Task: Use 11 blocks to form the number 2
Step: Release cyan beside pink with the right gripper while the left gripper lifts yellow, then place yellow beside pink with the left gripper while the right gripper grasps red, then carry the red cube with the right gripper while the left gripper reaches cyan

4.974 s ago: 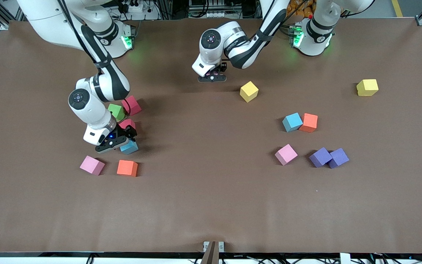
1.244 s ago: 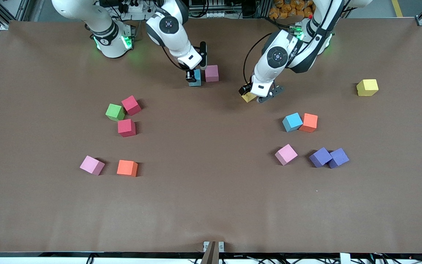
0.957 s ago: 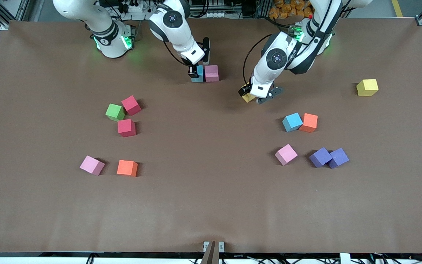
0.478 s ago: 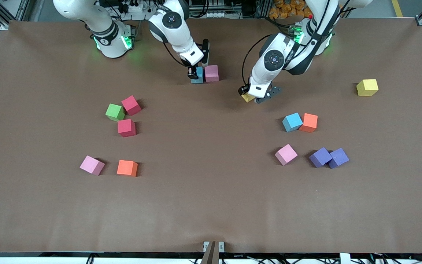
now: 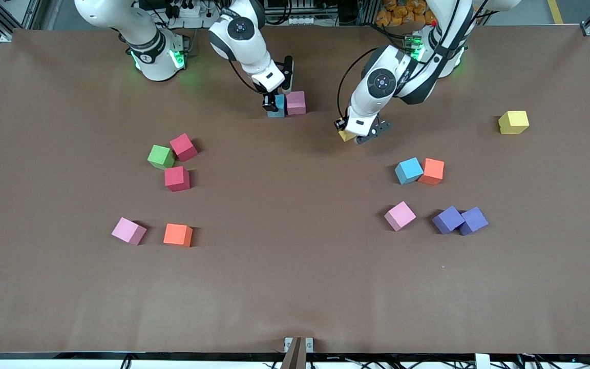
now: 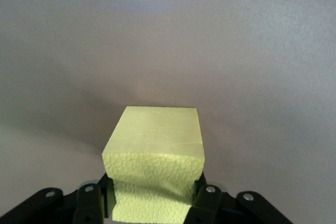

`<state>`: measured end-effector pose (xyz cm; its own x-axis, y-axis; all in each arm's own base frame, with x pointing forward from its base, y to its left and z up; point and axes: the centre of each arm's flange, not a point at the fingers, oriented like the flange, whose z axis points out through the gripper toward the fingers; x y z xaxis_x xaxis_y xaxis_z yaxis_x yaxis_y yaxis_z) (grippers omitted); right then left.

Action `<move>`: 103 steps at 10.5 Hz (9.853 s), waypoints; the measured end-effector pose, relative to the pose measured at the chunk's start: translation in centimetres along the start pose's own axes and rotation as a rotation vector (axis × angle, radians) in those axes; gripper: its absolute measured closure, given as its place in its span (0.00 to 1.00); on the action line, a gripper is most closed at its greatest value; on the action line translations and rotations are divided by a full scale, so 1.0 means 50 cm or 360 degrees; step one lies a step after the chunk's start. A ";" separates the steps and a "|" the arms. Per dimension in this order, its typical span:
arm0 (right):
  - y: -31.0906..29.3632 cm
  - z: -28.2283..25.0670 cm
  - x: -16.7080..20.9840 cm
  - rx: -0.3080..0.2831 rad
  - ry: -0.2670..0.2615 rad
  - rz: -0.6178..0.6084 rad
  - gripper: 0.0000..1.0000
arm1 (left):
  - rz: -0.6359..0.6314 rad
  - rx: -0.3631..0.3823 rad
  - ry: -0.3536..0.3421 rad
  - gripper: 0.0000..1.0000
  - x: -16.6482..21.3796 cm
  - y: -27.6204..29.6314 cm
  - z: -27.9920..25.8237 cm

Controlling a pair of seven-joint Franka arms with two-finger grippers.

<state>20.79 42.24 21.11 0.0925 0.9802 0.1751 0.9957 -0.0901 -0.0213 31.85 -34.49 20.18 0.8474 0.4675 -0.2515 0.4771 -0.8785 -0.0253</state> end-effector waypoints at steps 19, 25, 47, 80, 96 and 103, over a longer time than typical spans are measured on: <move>0.012 -0.020 0.021 -0.0041 0.0074 0.0072 0.00 | 0.1501 0.0488 0.0121 0.44 -0.160 0.027 -0.113; 0.189 -0.180 -0.058 0.0039 0.0032 0.0422 0.00 | 0.1801 0.0546 0.0174 0.44 -0.192 0.042 -0.120; 0.678 -0.148 -0.530 -0.0012 -0.0219 0.2179 0.00 | 0.3039 0.0545 0.0187 0.44 -0.335 0.089 -0.011; 0.582 -0.121 -0.113 0.0103 0.0042 0.2434 0.44 | 0.3134 0.0560 -0.0004 0.44 -0.351 0.134 0.072; 0.589 -0.114 -0.098 0.0104 0.0044 0.2560 0.44 | 0.3116 0.0633 0.0039 0.00 -0.342 0.153 0.023; 0.577 -0.108 -0.085 0.0111 0.0029 0.2580 0.44 | 0.2781 0.0592 0.0250 0.00 -0.193 0.151 -0.188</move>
<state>49.16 34.52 25.08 0.9891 -0.1329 -0.0630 -0.1439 -0.9631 -0.2274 29.46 -44.71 31.52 0.2840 -0.9488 -0.1382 -0.9587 -0.2786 -0.0575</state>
